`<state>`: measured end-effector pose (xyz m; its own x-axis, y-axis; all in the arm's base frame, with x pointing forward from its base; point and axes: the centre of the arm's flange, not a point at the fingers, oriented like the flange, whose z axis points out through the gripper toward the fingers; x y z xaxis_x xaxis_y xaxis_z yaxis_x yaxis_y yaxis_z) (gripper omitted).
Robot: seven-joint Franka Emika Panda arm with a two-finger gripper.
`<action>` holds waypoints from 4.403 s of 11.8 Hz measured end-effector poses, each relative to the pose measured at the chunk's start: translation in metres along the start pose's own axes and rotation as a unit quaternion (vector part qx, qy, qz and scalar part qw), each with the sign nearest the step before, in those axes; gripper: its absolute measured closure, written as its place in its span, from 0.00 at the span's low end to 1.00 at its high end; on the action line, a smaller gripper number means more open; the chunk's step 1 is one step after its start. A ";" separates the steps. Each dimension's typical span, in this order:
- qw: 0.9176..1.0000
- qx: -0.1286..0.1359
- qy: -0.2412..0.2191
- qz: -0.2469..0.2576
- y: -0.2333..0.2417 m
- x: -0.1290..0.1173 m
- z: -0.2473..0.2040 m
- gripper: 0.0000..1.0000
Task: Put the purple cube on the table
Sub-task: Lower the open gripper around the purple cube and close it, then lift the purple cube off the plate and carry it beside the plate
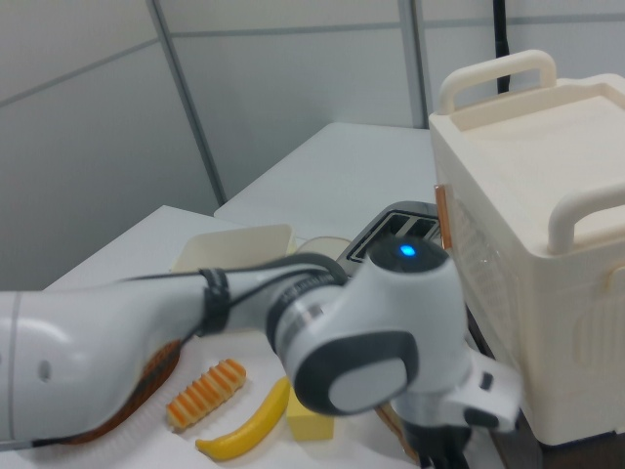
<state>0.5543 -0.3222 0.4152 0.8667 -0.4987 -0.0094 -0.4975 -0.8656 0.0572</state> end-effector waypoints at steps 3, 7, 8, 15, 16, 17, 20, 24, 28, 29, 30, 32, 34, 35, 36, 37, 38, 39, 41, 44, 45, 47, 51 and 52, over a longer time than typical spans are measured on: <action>1.000 -0.004 -0.002 0.013 0.011 0.005 0.017 0.00; 1.000 -0.004 0.002 0.015 0.011 0.006 0.018 0.00; 1.000 -0.005 0.004 0.017 0.012 0.006 0.022 0.00; 1.000 -0.005 -0.004 0.031 0.027 -0.006 0.031 0.00; 0.999 -0.005 -0.005 0.032 0.028 -0.008 0.031 0.00; 0.999 -0.004 -0.006 0.033 0.029 -0.010 0.031 0.00; 0.999 -0.004 -0.008 0.032 0.029 -0.011 0.035 0.00; 0.999 -0.005 0.002 0.032 0.028 -0.009 0.046 0.00; 1.000 -0.007 0.004 0.030 0.026 -0.006 0.060 0.00; 1.000 -0.007 0.004 0.030 0.026 -0.006 0.060 0.00; 1.000 -0.007 0.004 0.030 0.026 -0.005 0.061 0.00; 1.000 -0.008 0.000 0.029 0.025 -0.005 0.066 0.00; 1.000 -0.008 -0.002 0.029 0.025 -0.005 0.070 0.00; 1.000 -0.009 -0.003 0.028 0.025 -0.005 0.071 0.04; 1.000 -0.009 -0.004 0.027 0.025 -0.005 0.072 0.17; 1.000 -0.009 -0.004 0.027 0.025 -0.005 0.072 0.36; 1.000 -0.009 -0.003 0.027 0.025 -0.005 0.071 0.41; 1.000 -0.009 -0.003 0.027 0.025 -0.005 0.071 0.41; 1.000 -0.009 -0.002 0.026 0.024 -0.005 0.071 0.41; 1.000 -0.004 0.018 0.019 0.015 -0.006 0.044 0.41; 1.000 0.001 0.028 0.012 0.008 -0.010 0.023 0.41; 0.999 0.011 0.037 -0.005 -0.012 -0.023 -0.020 0.41; 0.998 0.023 0.028 -0.057 -0.082 -0.041 -0.030 0.41; 0.997 0.024 0.023 -0.073 -0.101 -0.046 -0.026 0.41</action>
<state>0.5654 -0.2109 0.4359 0.9303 -0.3655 0.0318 -0.3660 -0.9305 0.0110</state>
